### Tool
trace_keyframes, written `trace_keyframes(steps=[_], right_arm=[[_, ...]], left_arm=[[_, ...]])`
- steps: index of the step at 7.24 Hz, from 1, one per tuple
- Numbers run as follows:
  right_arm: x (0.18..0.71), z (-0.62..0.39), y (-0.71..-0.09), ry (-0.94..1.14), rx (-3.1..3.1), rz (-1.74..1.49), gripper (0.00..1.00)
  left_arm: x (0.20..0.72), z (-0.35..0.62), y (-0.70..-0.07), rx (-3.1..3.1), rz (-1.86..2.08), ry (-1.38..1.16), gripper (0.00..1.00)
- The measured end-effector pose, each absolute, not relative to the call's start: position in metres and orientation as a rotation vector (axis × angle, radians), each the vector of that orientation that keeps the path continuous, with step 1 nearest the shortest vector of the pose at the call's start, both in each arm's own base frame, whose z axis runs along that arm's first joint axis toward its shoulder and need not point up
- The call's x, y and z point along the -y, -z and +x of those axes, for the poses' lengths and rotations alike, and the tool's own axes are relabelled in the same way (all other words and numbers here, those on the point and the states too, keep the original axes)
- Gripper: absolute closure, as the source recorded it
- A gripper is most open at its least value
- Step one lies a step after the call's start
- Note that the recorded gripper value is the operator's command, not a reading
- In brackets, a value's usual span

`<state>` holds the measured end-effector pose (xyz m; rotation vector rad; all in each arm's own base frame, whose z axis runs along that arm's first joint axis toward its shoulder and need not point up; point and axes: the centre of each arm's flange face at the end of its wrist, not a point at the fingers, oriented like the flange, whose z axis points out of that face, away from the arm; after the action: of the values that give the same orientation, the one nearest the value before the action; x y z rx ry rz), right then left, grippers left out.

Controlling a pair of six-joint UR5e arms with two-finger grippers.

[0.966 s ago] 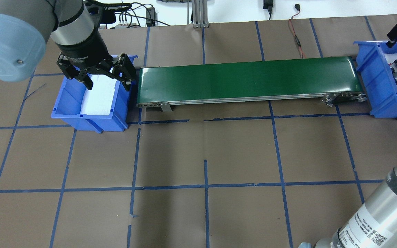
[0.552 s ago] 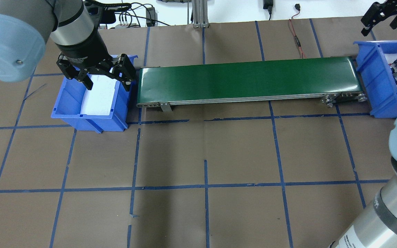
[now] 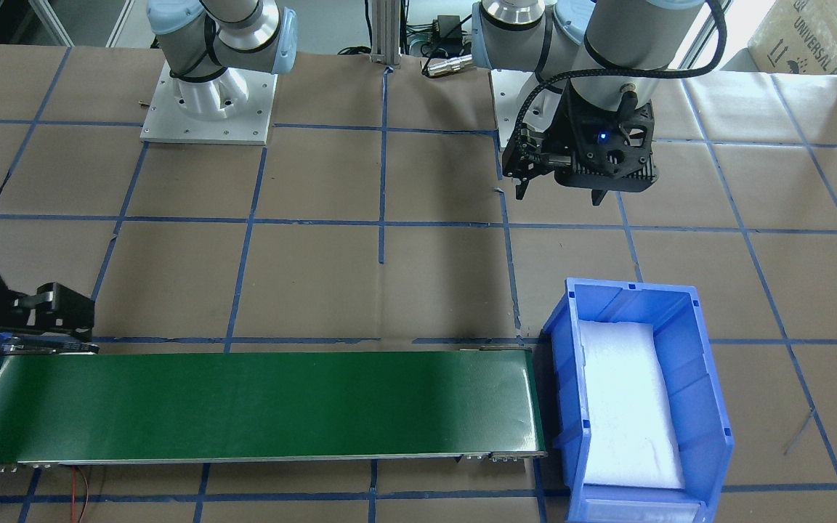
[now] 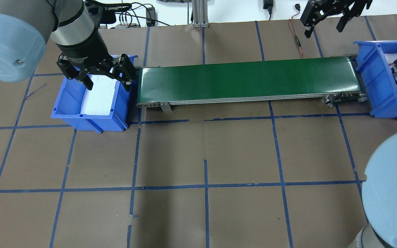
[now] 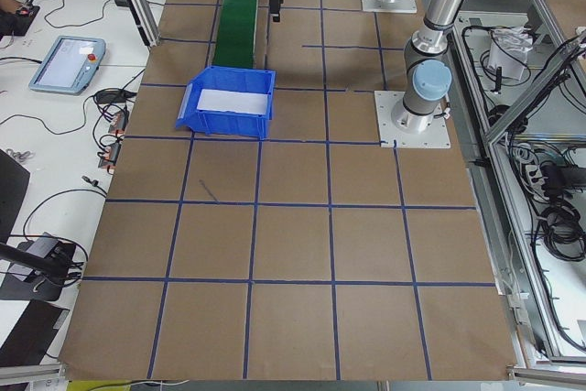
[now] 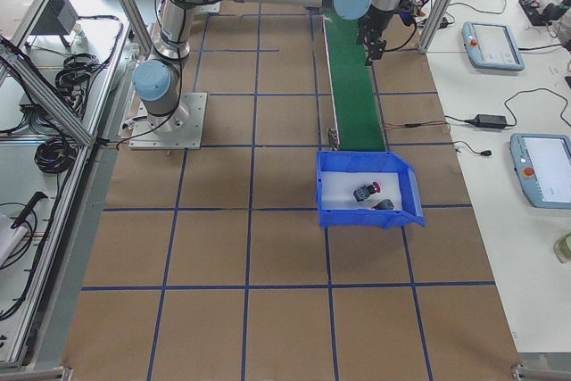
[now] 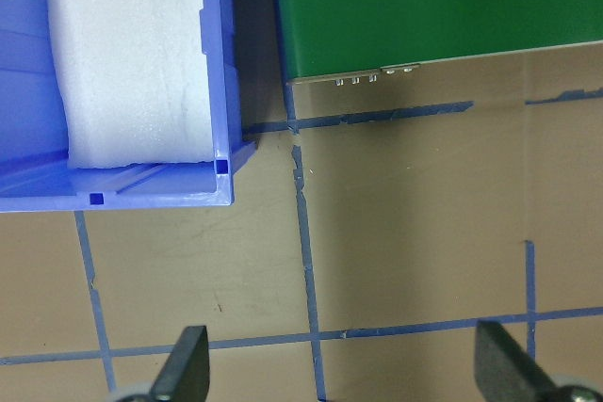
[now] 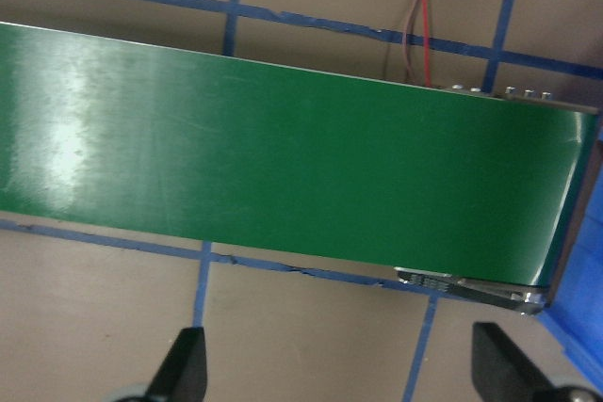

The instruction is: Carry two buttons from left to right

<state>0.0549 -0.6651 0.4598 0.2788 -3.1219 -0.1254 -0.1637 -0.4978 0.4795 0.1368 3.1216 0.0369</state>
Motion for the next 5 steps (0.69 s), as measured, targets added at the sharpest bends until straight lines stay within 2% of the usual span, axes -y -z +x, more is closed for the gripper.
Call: trace_keyframes(steps=[3, 5], right_arm=[[0.599, 0.086, -0.468, 0.137, 3.13, 0.171, 0.0], [0.565, 0.095, -0.486, 0.062, 3.116, 0.142, 0.0]], left_arm=[[0.498, -0.163, -0.48, -3.122, 0.135, -0.037, 0.0], [0.498, -0.163, -0.48, -3.122, 0.136, -0.037, 0.0]])
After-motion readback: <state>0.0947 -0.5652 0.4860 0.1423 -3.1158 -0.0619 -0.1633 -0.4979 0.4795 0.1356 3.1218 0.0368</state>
